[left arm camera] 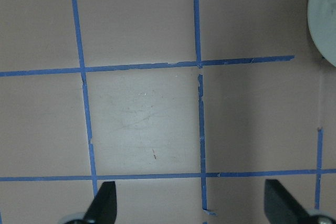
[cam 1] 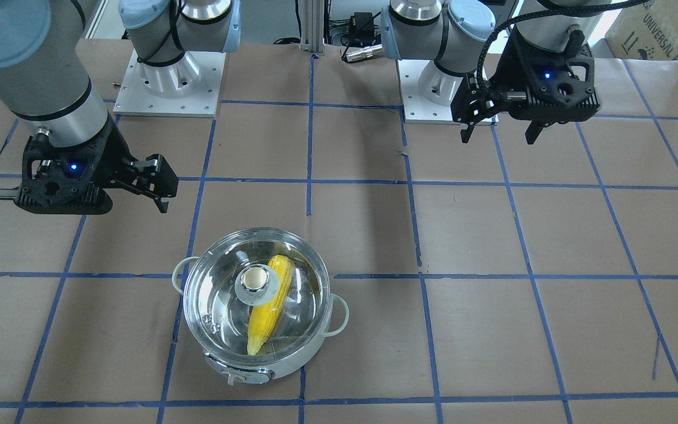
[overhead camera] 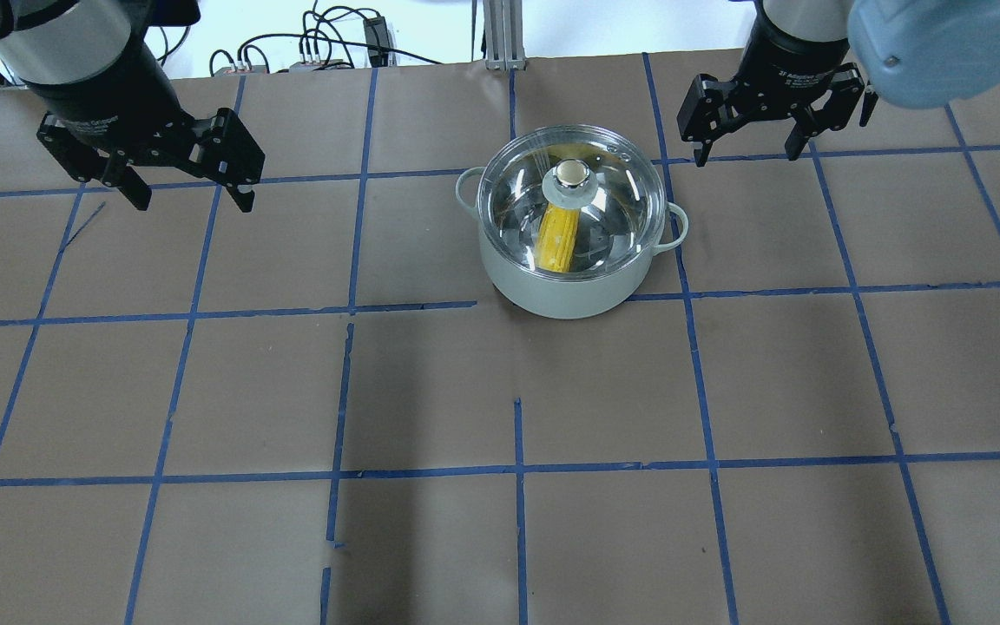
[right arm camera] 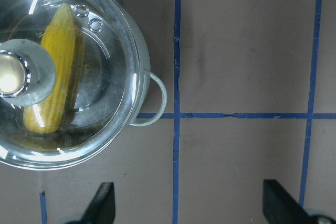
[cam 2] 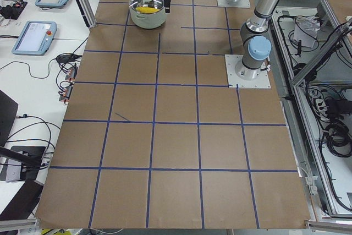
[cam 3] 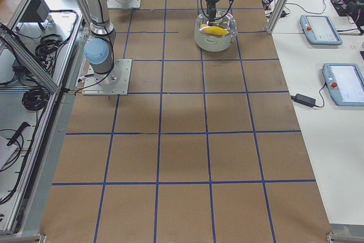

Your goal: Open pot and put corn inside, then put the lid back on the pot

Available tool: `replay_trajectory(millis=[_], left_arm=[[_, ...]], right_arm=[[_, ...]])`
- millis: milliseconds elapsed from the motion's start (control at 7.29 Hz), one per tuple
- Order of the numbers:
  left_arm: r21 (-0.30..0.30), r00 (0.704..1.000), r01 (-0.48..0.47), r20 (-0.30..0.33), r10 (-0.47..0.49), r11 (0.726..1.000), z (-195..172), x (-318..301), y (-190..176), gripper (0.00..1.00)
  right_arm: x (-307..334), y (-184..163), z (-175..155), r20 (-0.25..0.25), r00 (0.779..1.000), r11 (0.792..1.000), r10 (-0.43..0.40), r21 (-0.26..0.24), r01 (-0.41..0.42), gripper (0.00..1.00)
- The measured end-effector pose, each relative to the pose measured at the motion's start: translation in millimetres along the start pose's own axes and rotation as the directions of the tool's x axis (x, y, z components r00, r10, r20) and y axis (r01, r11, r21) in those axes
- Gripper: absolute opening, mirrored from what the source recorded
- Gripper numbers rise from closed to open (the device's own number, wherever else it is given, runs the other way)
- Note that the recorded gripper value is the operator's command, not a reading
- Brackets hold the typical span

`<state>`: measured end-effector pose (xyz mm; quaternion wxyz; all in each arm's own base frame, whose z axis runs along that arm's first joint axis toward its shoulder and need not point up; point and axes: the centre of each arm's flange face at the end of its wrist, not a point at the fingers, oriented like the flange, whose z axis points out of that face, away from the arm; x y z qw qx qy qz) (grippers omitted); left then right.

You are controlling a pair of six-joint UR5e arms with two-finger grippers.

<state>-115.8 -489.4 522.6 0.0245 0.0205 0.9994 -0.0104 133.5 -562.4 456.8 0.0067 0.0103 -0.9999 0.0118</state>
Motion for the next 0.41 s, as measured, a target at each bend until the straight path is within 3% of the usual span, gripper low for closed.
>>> replay_trajectory(millis=[412], left_arm=[[0.030, 1.000, 0.000, -0.006, 0.000, 1.000, -2.2, -2.1, -8.0, 1.00]], right_arm=[[-2.6, 0.7, -1.8, 0.002, 1.000, 1.000, -0.002, 0.004, 0.002, 1.00]])
